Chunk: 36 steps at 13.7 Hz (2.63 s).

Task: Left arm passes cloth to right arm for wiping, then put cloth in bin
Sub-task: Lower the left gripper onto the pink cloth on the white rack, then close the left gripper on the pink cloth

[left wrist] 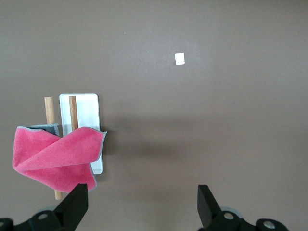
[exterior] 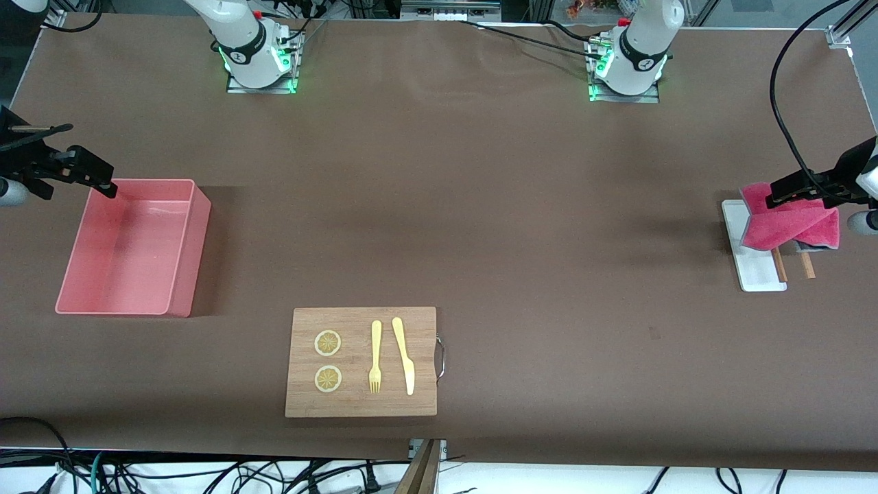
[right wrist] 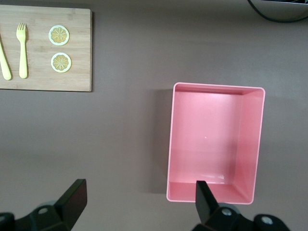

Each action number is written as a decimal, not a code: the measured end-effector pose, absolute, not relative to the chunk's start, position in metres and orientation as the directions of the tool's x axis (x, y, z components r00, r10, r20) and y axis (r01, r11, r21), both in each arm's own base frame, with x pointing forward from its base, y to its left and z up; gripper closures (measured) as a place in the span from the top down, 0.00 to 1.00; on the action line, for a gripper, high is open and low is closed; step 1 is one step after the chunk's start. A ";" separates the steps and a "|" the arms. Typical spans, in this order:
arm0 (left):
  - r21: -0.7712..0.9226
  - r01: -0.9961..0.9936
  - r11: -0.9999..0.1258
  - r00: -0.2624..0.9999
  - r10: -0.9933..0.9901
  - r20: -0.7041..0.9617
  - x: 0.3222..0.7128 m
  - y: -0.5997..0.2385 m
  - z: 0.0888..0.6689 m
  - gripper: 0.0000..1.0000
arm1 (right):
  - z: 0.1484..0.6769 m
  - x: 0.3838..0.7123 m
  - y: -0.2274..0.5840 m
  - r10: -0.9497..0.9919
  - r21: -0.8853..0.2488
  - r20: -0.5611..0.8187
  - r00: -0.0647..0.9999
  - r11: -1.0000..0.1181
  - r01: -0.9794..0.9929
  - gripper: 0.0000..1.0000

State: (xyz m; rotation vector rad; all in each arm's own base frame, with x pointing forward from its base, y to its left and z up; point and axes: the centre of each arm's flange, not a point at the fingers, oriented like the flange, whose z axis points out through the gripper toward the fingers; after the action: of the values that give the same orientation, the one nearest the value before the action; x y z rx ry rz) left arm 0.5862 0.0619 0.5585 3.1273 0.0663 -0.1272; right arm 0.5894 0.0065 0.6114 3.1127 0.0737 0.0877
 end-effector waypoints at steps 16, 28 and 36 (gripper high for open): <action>0.087 0.087 -0.992 0.985 0.073 -0.154 0.578 0.171 0.512 1.00 | 0.607 0.591 0.006 0.047 0.027 0.050 0.998 -0.999 0.046 1.00; 0.201 -0.149 -0.968 0.924 -0.208 -0.321 0.562 0.282 0.369 1.00 | 0.605 0.594 0.008 0.050 0.027 0.051 0.997 -0.998 0.049 1.00; 0.222 -0.545 -0.809 0.766 -0.587 -0.262 0.578 0.275 0.348 1.00 | 0.574 0.599 0.006 0.049 0.024 0.003 0.999 -0.999 0.049 1.00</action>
State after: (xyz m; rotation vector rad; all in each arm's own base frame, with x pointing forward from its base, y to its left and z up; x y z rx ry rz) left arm 0.5782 0.2752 0.3480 2.8262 -0.9104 -0.4863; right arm 0.5993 0.0062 0.5735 3.1169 0.0763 0.0052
